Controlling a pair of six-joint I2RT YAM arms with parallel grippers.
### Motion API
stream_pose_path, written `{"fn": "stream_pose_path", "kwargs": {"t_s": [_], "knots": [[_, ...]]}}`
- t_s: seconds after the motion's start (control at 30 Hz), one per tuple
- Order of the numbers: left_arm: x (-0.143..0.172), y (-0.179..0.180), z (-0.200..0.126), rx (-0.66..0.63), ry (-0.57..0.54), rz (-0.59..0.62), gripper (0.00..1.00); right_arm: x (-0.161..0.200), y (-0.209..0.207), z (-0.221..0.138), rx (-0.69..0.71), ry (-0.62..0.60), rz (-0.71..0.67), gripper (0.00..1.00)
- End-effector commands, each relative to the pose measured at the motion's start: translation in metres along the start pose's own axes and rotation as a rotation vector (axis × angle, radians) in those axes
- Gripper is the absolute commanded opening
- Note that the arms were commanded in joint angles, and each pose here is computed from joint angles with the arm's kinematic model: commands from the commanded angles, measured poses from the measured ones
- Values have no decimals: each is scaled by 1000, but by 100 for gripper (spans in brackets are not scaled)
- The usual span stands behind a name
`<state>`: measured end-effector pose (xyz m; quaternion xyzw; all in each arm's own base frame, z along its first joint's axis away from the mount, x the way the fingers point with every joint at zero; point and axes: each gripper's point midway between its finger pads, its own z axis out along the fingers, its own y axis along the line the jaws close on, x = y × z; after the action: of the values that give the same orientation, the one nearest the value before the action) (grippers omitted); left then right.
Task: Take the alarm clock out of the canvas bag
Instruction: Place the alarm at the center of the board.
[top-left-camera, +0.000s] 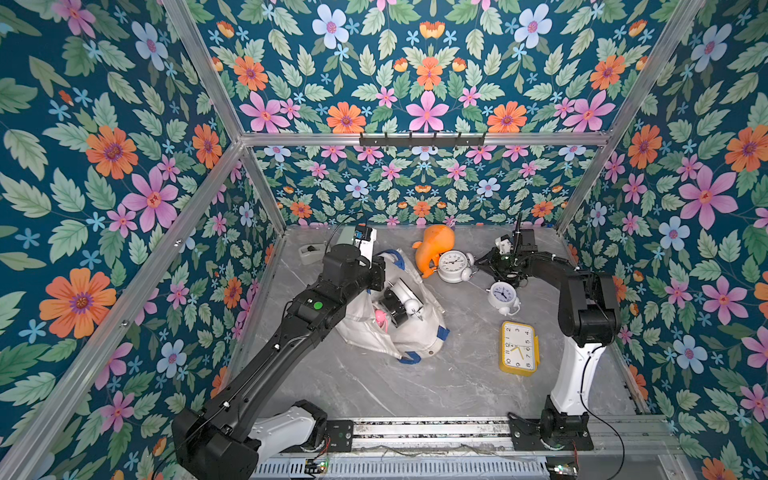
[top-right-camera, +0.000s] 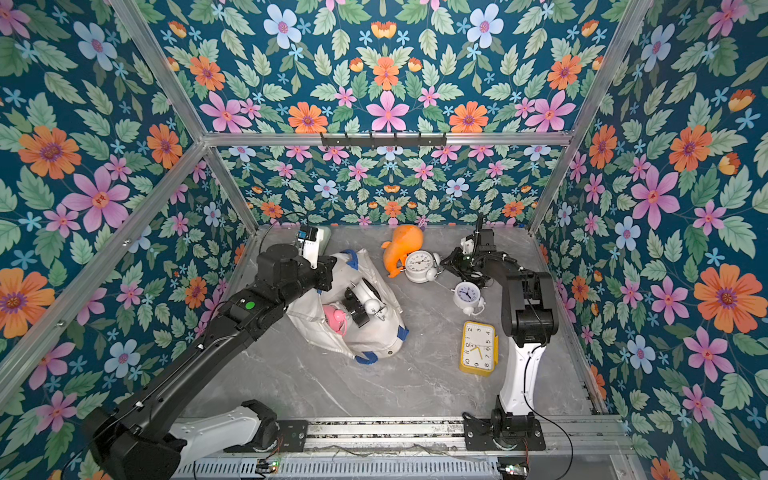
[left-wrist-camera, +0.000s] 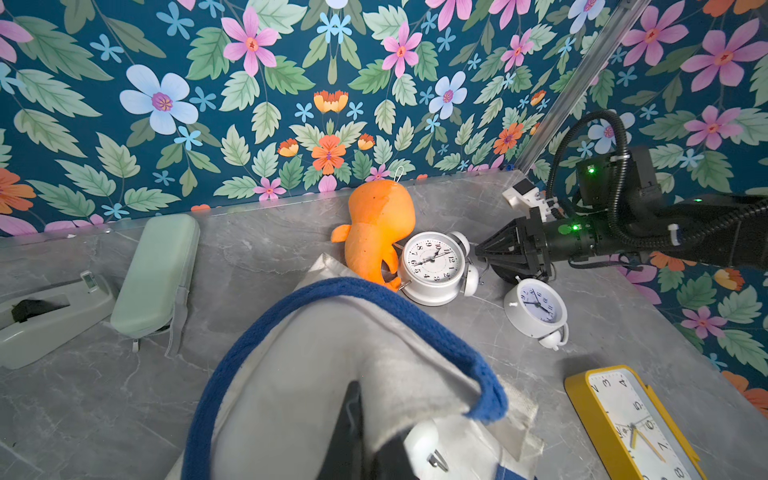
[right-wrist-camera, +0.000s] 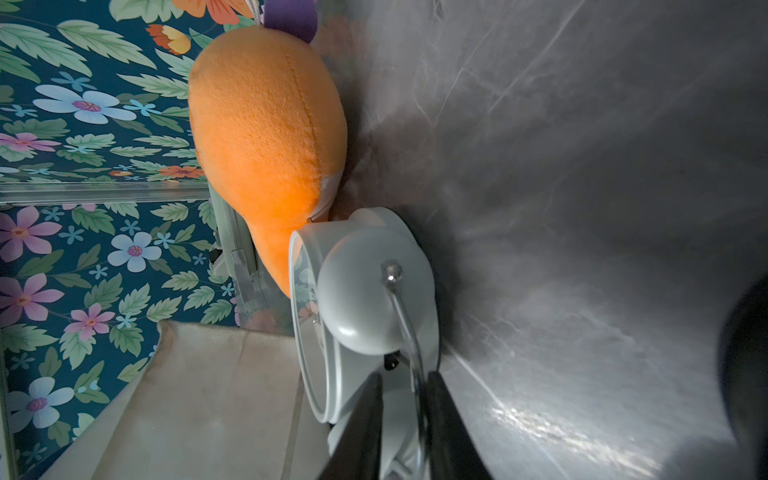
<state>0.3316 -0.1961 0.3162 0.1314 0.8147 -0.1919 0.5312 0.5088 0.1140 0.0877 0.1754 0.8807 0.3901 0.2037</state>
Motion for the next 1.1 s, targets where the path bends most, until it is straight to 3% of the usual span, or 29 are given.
{"fn": "stream_pose_path", "kwargs": {"t_s": [0.0, 0.4, 0.77, 0.9, 1.07], "knots": [[-21, -6, -5, 27, -75, -9, 0, -3, 6, 2, -33, -3, -16, 21], [-21, -8, -5, 40, -76, -9, 0, -1, -5, -2, 7, -11, -13, 22], [-22, -9, -4, 43, -75, -7, 0, -5, -1, -29, 16, -57, -32, 22], [-23, -8, -6, 38, -80, -5, 0, -4, 25, -47, -57, -89, -103, 22], [-23, -8, -5, 38, -81, -2, 0, 12, 73, -73, -257, -79, -194, 22]]}}
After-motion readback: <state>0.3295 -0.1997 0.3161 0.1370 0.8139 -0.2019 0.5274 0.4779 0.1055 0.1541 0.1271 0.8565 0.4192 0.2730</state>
